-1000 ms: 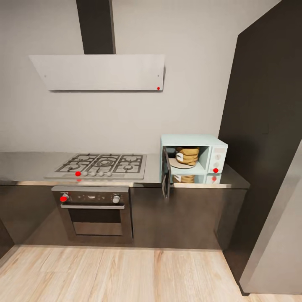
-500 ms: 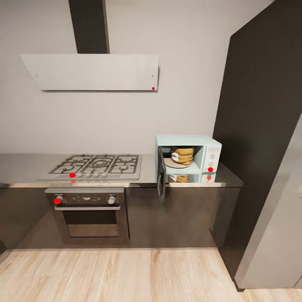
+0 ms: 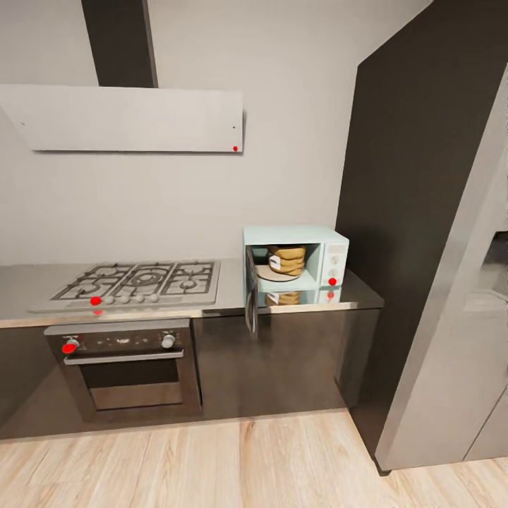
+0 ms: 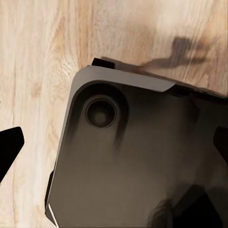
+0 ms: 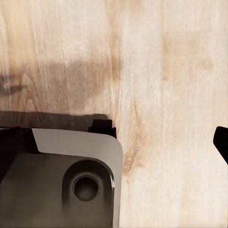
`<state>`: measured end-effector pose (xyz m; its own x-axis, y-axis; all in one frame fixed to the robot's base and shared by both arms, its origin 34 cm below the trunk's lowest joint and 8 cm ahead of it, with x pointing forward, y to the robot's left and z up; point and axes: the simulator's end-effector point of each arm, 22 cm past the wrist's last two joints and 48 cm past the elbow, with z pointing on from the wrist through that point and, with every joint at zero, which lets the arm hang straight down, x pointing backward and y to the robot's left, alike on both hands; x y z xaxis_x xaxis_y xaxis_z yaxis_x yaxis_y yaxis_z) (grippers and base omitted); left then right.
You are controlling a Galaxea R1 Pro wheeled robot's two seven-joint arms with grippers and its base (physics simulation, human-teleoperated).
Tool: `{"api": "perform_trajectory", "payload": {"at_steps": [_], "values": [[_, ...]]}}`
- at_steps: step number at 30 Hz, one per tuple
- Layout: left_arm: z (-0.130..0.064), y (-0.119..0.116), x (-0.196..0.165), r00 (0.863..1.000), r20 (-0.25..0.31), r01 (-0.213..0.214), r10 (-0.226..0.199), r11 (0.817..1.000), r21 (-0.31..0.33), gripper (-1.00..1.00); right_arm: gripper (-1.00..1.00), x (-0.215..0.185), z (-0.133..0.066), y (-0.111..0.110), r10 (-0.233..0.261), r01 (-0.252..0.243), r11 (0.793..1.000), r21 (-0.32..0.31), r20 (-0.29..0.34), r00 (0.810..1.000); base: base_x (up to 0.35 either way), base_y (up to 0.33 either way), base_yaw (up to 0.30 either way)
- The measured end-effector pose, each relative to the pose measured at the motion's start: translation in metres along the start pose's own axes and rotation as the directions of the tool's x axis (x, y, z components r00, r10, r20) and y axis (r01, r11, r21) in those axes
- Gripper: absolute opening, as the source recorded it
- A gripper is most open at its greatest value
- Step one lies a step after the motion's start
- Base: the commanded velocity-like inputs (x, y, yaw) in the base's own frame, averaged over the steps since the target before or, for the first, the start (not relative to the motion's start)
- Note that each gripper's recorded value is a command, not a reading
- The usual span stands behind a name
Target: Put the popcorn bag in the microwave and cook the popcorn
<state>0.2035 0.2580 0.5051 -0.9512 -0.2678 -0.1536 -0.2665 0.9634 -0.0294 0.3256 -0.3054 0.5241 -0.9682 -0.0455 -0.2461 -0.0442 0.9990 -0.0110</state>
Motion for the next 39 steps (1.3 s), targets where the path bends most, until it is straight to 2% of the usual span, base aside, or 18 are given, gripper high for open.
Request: {"api": "perform_trajectory", "payload": {"at_steps": [6, 15, 18, 21, 28, 33, 39], "values": [[0.000, -0.004, -0.027, 0.999, 0.054, -0.003, 0.003, 1.000, 0.006, 1.00, 1.00, 0.000, 0.000, 0.000, -0.003, 0.003, 1.000, -0.002, -0.002, 1.000, 0.010, 0.000, -0.003], [0.000, -0.007, -0.033, 0.998, 0.064, -0.006, 0.005, 1.000, 0.016, 1.00, 1.00, 0.000, 0.000, 0.000, -0.007, 0.007, 1.000, -0.002, 0.000, 1.000, 0.289, 0.000, 0.000], [-0.003, -0.014, -0.065, 0.992, 0.129, -0.006, 0.002, 1.000, 0.029, 1.00, 1.00, 0.000, 0.000, -0.001, -0.007, 0.007, 1.000, 0.000, 0.000, 1.000, 0.320, 0.000, 0.000], [-0.005, -0.018, -0.080, 0.987, 0.161, -0.009, 0.003, 0.999, 0.038, 1.00, 1.00, 0.000, 0.000, -0.002, -0.007, 0.007, 1.000, 0.003, 0.000, 1.000, 0.320, 0.000, 0.000], [-0.006, -0.017, -0.084, 0.985, 0.170, -0.010, 0.004, 0.999, 0.036, 1.00, 1.00, -0.001, 0.000, -0.002, -0.009, 0.009, 1.000, 0.004, 0.002, 1.000, 0.089, 0.000, 0.000], [-0.006, -0.017, -0.090, 0.984, 0.180, 0.002, -0.009, 0.999, 0.043, 1.00, 1.00, 0.022, 0.000, 0.013, -0.023, 0.022, 1.000, -0.020, -0.030, 0.999, 0.000, 0.000, 0.000], [-0.009, -0.009, -0.105, 0.979, 0.205, -0.008, 0.001, 0.999, 0.033, 1.00, 1.00, 0.037, -0.001, 0.012, -0.022, 0.021, 1.000, -0.019, -0.048, 0.999, 0.000, 0.000, 0.000]]}}
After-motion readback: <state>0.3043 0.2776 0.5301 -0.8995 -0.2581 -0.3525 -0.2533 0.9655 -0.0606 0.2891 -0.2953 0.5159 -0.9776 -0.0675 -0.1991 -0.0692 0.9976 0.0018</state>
